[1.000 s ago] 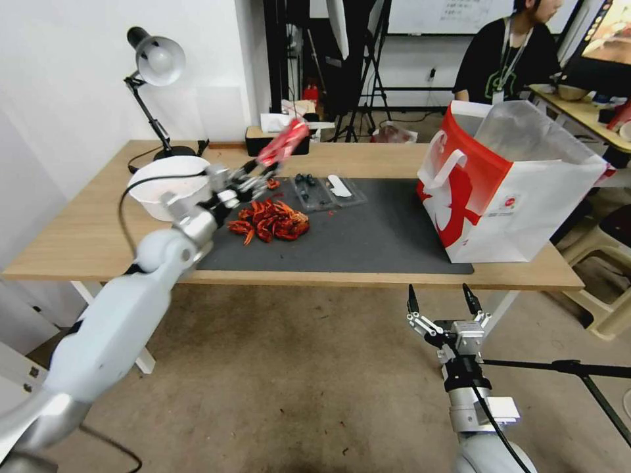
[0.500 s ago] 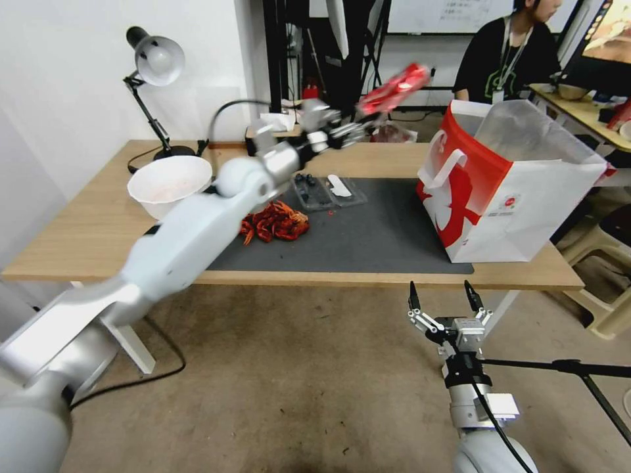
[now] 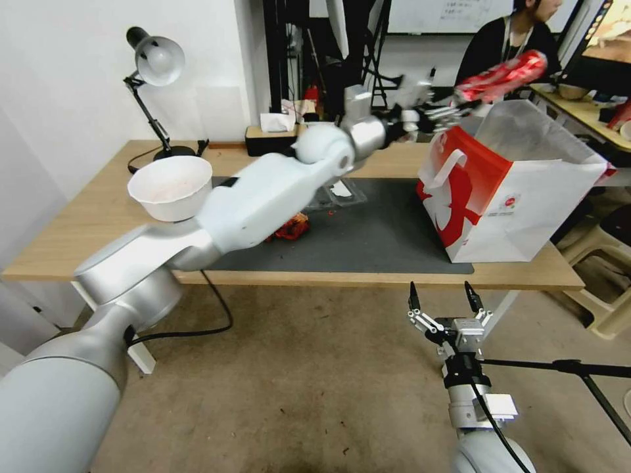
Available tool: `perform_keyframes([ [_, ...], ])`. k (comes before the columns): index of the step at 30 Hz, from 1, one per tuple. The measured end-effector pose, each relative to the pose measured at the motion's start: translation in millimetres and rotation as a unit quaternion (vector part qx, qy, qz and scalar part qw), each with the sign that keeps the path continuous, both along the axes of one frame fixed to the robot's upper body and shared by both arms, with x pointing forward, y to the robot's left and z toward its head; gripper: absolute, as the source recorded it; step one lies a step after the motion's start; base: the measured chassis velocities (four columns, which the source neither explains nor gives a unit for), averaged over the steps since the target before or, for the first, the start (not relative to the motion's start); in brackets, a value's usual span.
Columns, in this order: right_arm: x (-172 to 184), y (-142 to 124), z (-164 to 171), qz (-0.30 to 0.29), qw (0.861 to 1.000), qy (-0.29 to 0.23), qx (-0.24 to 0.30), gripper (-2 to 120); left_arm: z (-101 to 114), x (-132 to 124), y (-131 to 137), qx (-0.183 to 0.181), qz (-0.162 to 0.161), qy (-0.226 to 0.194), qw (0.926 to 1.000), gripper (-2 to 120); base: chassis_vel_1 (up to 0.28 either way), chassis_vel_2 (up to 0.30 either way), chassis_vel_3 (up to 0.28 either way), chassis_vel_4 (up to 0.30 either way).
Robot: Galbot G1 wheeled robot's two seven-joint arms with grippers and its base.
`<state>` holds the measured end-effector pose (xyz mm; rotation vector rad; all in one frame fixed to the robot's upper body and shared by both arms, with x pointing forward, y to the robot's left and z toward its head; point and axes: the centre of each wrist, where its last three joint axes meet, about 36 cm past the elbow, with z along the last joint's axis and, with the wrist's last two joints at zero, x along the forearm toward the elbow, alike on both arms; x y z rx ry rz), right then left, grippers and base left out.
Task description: Pick up the trash from the table and place it into the takeout bag.
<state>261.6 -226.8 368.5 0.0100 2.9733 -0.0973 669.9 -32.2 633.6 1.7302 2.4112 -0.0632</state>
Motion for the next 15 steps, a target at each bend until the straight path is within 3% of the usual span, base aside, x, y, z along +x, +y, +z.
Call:
perform_keyframes([
  [10,3,2,-1,-0.002,1.000,-0.003,0.004,100,-15,6,-26,0.029,-0.006,0.011,0.9995,50,0.000,0.000,0.000,0.000],
  [15,5,2,-1,-0.003,1.000,-0.005,0.005,100,-20,5,-26,0.033,-0.006,0.014,0.9993,69,0.000,0.000,0.000,0.000],
])
